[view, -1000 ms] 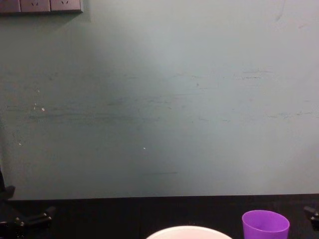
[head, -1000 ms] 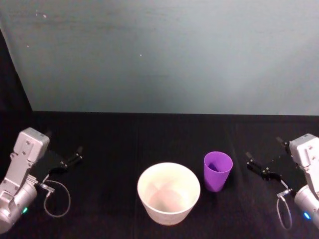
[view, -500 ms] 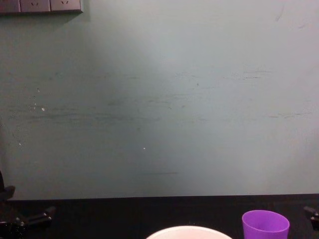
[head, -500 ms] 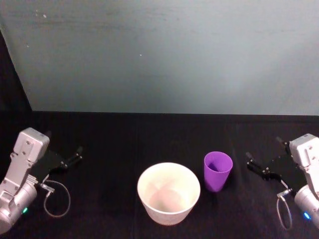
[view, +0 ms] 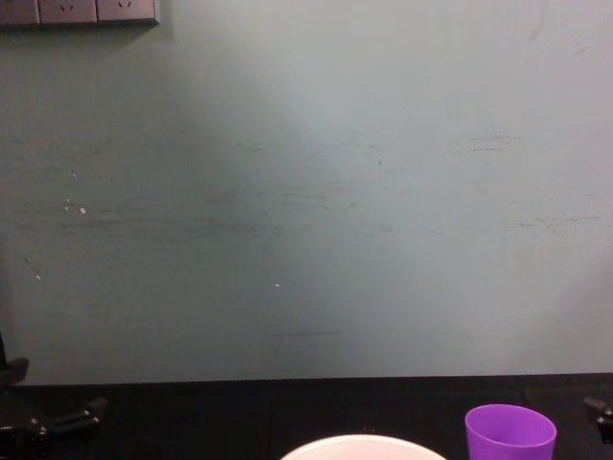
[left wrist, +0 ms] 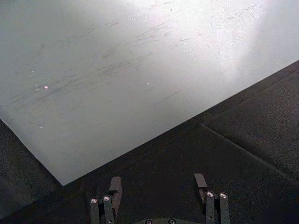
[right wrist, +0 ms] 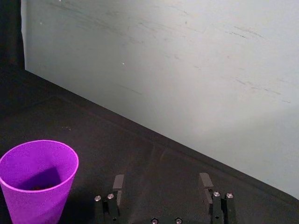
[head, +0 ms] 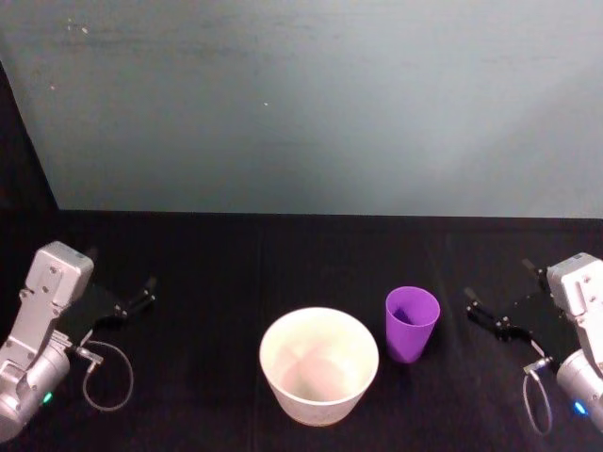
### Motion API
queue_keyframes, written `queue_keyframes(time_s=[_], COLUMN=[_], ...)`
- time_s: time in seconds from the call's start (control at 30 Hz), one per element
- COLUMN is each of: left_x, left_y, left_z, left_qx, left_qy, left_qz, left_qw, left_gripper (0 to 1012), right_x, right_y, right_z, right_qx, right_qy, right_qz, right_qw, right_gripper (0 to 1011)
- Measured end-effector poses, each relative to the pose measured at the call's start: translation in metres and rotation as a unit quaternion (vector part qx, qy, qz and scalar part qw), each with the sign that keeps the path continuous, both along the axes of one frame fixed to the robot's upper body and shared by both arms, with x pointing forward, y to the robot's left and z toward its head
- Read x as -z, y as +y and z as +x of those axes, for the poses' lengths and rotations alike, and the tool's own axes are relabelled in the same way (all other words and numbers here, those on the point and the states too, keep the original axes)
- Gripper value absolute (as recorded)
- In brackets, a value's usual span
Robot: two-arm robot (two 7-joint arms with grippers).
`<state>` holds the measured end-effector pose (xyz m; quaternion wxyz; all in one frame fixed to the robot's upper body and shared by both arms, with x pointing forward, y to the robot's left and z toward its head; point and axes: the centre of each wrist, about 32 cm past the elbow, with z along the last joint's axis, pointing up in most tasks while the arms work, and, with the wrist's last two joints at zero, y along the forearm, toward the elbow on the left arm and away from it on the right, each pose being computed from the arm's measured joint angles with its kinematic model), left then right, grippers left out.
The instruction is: Pick up the cup and pour the mung beans from the cup into the bowl.
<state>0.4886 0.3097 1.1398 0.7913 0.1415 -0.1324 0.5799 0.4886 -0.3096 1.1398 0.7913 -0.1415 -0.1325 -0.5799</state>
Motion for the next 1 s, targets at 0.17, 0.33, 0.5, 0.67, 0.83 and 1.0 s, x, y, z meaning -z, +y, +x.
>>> queue_keyframes(time_s=[0.17,0.33,0.5,0.67,0.83,1.0], left_x=[0.0000,0.0000,0.0000,0.0000,0.0000,0.0000], left_y=[0.0000,0.0000,0.0000,0.0000,0.0000,0.0000], left_z=[0.0000,0.0000,0.0000,0.0000,0.0000,0.0000], left_qx=[0.000,0.000,0.000,0.000,0.000,0.000], left_qy=[0.000,0.000,0.000,0.000,0.000,0.000], left_qz=[0.000,0.000,0.000,0.000,0.000,0.000], left_qw=[1.0000,1.0000,1.0000,1.0000,1.0000,1.0000], left_gripper=[1004,1004,1004,1003,1003,1004], right_x=[-0.001,0.002,0.008,0.014,0.018,0.025], right_y=[-0.003,-0.007,-0.008,-0.006,-0.002,0.004], right_z=[-0.004,-0.016,-0.034,-0.049,-0.057,-0.060], right_qx=[-0.003,-0.014,-0.040,-0.072,-0.101,-0.121], right_qy=[-0.006,-0.006,0.001,0.010,0.018,0.026], right_qz=[0.003,0.021,0.063,0.094,0.106,0.118], right_qw=[1.0000,0.9996,0.9972,0.9929,0.9890,0.9853], right_gripper=[1002,1002,1003,1002,1002,1002])
